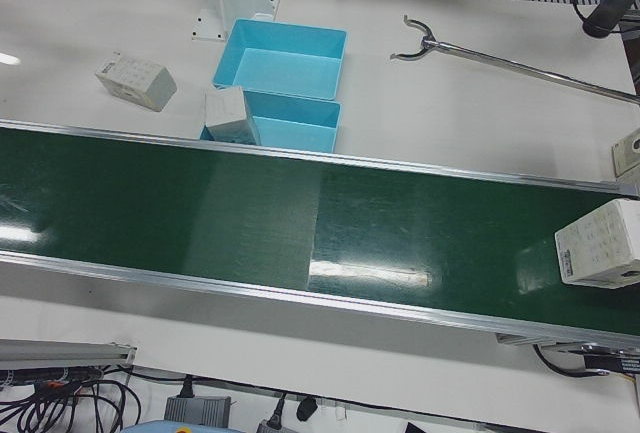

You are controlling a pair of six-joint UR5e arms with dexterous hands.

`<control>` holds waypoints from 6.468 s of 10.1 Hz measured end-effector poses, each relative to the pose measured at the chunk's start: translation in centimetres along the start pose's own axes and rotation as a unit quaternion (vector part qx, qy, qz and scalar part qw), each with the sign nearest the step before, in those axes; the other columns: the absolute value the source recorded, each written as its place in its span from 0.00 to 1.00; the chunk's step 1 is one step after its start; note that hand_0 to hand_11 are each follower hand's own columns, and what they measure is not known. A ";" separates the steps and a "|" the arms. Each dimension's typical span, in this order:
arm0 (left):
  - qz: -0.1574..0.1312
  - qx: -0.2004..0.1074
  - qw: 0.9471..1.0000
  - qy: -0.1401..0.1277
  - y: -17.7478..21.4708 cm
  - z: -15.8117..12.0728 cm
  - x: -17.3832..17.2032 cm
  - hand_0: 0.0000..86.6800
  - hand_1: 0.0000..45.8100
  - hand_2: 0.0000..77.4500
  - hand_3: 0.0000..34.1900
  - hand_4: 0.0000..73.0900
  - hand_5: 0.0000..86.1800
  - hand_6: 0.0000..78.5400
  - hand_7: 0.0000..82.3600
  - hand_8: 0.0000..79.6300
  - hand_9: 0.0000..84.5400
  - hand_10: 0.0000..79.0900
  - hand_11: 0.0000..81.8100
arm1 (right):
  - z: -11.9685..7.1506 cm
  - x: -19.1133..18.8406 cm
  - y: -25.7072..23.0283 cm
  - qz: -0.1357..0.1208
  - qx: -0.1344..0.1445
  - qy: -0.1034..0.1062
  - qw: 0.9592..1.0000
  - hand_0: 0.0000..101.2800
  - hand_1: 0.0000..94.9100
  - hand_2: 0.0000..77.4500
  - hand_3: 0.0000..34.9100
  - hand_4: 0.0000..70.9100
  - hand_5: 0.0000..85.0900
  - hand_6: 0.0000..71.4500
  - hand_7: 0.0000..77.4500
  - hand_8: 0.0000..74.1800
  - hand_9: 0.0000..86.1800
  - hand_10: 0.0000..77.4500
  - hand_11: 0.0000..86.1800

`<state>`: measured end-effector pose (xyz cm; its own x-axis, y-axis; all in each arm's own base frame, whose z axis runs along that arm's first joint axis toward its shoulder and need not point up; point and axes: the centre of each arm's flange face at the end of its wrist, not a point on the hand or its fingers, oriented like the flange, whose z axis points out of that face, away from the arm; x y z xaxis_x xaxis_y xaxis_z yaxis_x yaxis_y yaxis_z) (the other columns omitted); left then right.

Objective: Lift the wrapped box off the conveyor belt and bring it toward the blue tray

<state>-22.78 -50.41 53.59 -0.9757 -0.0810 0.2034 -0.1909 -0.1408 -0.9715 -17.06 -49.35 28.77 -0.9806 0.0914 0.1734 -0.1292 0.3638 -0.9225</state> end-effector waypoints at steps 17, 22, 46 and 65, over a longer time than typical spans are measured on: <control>0.000 0.000 1.000 0.000 0.0 0.0 0.0 0.00 0.00 0.01 0.00 0.00 0.01 0.00 0.00 0.00 0.00 0.01 0.00 | 5.7 -9.4 -5.0 0.043 0.007 0.056 0.998 0.46 0.13 0.10 0.71 0.00 0.07 0.00 0.00 0.01 0.02 0.00 0.01; 0.000 0.000 1.000 0.000 0.0 0.0 0.0 0.00 0.00 0.01 0.00 0.00 0.01 0.00 0.00 0.00 0.00 0.01 0.00 | 6.3 -7.1 -5.6 0.057 0.017 0.072 0.996 0.46 0.12 0.11 0.35 0.00 0.12 0.00 0.00 0.02 0.01 0.00 0.01; 0.000 0.000 1.000 0.000 0.0 0.0 0.0 0.00 0.00 0.01 0.00 0.00 0.01 0.00 0.00 0.00 0.00 0.00 0.00 | 5.9 -4.8 -7.9 0.079 0.045 0.090 0.992 0.45 0.13 0.13 0.50 0.00 0.12 0.00 0.03 0.02 0.01 0.00 0.01; 0.000 0.000 1.000 0.000 0.0 0.0 0.0 0.00 0.00 0.01 0.00 0.00 0.01 0.00 0.00 0.00 0.00 0.00 0.00 | 8.1 1.7 -8.3 0.023 -0.006 0.088 0.996 0.43 0.11 0.11 0.14 0.01 0.03 0.00 0.01 0.04 0.03 0.02 0.03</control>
<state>-22.78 -50.41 53.59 -0.9757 -0.0811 0.2034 -0.1908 -0.1408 -0.9715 -18.88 -59.72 33.97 -0.9444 0.2684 0.1900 -0.0825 0.3659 -0.9270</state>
